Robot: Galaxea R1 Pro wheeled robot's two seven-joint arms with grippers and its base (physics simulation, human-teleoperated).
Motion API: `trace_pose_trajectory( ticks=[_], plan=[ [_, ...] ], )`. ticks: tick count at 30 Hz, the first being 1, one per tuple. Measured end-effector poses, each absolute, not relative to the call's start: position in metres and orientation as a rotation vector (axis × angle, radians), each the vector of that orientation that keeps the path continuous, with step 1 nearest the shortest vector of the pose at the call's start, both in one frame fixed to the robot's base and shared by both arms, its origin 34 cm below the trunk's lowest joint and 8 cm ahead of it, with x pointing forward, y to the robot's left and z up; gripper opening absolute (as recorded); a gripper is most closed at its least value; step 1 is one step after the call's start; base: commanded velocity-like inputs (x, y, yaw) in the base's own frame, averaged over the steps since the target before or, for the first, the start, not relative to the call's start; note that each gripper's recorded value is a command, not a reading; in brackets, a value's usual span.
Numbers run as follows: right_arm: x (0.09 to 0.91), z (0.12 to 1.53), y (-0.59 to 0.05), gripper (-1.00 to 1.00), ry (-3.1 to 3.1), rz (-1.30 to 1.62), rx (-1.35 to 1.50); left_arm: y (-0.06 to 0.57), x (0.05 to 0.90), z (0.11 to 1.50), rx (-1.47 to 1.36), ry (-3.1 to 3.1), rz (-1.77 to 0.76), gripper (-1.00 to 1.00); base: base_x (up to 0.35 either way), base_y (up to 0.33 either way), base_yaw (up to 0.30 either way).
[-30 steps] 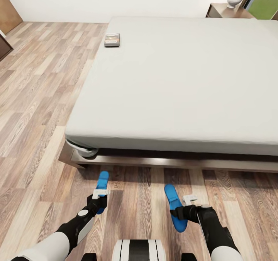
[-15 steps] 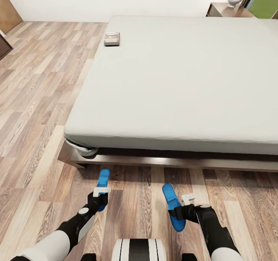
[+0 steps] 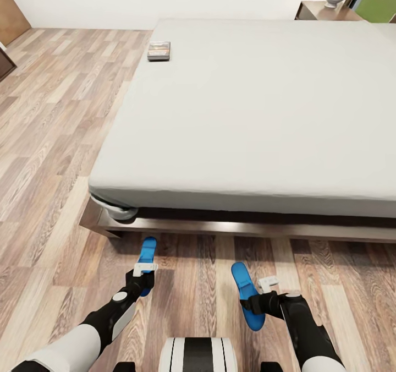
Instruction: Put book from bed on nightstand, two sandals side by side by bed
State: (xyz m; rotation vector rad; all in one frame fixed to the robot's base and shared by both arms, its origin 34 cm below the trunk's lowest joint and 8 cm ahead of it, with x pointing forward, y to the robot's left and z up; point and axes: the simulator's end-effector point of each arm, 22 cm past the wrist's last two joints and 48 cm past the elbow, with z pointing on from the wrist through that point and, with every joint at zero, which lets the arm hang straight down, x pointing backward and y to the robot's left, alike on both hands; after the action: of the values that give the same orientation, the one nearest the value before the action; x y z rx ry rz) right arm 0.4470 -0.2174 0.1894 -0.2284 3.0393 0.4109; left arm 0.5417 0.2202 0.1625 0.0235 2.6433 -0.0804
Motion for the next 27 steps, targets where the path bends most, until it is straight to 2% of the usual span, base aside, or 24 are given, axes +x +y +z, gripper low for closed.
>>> trace_pose_trajectory(
  ticks=[27],
  plan=[
    [0.439,0.161,-0.214,-1.0,3.038,0.419,-0.228,0.216,0.546,0.139,0.024,2.617,-0.093,-1.0,0.0,0.0,0.0]
  ],
)
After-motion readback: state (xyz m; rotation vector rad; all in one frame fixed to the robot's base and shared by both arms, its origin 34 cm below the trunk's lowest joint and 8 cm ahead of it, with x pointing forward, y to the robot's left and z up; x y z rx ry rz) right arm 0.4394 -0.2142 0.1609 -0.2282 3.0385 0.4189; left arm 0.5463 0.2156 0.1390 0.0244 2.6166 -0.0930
